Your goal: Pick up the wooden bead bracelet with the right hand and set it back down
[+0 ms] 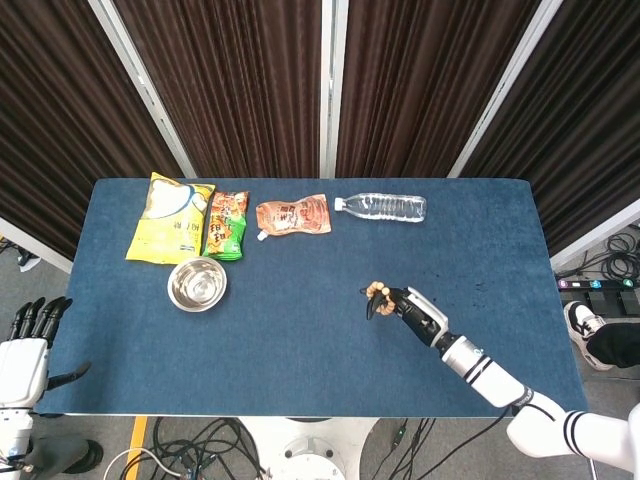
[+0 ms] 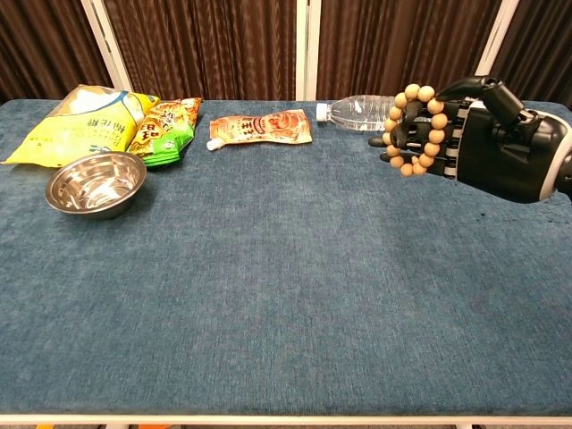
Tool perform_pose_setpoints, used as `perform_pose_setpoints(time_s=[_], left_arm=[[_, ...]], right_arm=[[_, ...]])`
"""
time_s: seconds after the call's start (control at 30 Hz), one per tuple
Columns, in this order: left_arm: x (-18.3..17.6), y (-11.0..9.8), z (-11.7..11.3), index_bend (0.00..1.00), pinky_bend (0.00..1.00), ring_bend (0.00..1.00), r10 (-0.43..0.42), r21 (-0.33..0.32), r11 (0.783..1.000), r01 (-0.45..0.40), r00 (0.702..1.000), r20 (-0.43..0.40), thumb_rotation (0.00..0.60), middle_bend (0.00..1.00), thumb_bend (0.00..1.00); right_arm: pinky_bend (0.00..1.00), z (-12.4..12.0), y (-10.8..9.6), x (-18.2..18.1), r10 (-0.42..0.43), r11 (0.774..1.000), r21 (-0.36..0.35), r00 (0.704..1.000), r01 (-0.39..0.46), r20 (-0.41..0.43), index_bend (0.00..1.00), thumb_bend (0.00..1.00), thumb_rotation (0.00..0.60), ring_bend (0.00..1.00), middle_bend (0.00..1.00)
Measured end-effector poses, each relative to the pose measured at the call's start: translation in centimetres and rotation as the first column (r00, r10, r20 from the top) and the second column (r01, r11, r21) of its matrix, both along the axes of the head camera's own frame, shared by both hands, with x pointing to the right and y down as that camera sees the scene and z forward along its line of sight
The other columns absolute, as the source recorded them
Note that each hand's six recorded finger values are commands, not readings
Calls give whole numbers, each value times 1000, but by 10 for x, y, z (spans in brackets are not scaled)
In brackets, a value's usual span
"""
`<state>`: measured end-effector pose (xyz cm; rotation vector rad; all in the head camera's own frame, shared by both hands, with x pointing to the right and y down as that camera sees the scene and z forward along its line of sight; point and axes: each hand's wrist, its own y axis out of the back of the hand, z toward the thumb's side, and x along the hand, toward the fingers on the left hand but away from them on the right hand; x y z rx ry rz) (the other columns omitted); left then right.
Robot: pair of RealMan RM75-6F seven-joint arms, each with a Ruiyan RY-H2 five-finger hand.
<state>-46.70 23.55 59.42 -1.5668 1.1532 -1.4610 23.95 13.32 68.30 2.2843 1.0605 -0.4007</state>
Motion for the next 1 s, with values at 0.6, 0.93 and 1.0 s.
perform_pose_setpoints(time_s=[0.6, 0.93, 1.0], left_arm=[[0, 1, 0, 110, 1, 1, -1, 4, 1000, 1, 1000, -4, 600, 90, 0], [-1, 1, 1, 110, 1, 1, -6, 1, 1000, 6, 1000, -5, 600, 90, 0], [-1, 1, 1, 110, 1, 1, -6, 0, 1000, 6, 1000, -5, 600, 90, 0]], right_arm=[[0, -6, -3, 11, -27, 995, 99, 999, 30, -32, 378, 1000, 170, 73, 446], [0, -7, -5, 18, -35, 992, 124, 999, 39, -38, 338, 1000, 166, 59, 419], [0, -7, -6, 19, -30, 992, 125, 999, 35, -39, 329, 1000, 162, 59, 417]])
